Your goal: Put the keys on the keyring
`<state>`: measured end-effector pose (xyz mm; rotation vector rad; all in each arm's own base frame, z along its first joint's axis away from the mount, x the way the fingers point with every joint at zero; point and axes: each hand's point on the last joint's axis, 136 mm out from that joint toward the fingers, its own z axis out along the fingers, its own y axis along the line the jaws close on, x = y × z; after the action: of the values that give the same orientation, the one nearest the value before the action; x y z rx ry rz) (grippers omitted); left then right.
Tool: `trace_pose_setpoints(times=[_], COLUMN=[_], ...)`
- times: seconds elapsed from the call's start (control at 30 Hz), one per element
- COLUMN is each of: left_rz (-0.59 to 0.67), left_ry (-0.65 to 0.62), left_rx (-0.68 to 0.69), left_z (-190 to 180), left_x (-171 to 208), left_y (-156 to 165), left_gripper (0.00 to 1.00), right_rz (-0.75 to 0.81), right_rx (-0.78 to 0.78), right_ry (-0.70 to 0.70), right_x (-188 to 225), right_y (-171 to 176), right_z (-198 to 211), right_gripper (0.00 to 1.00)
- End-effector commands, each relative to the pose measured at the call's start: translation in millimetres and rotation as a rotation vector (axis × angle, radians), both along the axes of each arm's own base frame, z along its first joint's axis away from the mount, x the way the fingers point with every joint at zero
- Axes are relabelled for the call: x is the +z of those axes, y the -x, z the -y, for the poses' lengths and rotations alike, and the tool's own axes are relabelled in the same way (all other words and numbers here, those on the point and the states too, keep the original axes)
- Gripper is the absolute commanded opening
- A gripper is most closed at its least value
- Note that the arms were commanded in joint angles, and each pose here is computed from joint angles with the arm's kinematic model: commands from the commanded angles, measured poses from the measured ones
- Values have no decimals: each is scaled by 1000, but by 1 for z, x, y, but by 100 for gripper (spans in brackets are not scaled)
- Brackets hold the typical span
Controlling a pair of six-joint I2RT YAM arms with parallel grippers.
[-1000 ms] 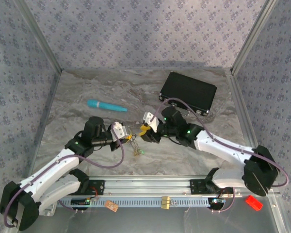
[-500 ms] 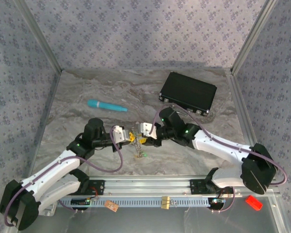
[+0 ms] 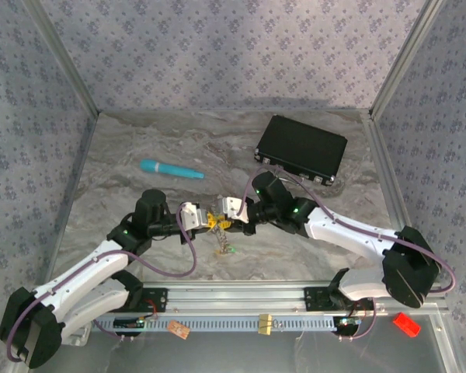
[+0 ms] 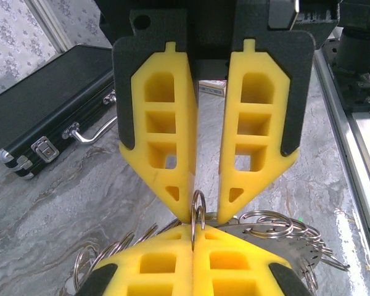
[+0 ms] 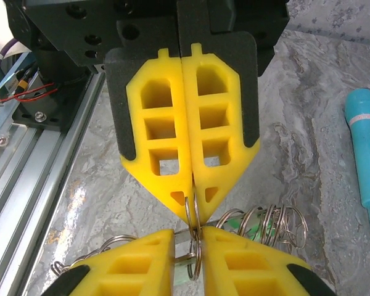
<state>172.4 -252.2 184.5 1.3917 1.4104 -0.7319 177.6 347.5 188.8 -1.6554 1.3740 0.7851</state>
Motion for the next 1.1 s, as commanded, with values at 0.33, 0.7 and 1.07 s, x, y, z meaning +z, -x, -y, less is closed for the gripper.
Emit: trace_pose_setpoints(times=[0.33,0.7,1.07], left_rz=[33,20,24], left_ry=[10,-78,-47], left_rx=[13,43,37], left_z=[3,-4,0], left_x=[5,-5,1], left_y=[-6,-10,-11], left_gripper=[19,16,22], right_rz=[-4,54,83], right_rx=[8,-87,-50], right_ry=[-60,116,178], right_x=[12,6,8], right_y=[-1,-16,-14], right_z=[-14,6,0], right_gripper=[0,0,0])
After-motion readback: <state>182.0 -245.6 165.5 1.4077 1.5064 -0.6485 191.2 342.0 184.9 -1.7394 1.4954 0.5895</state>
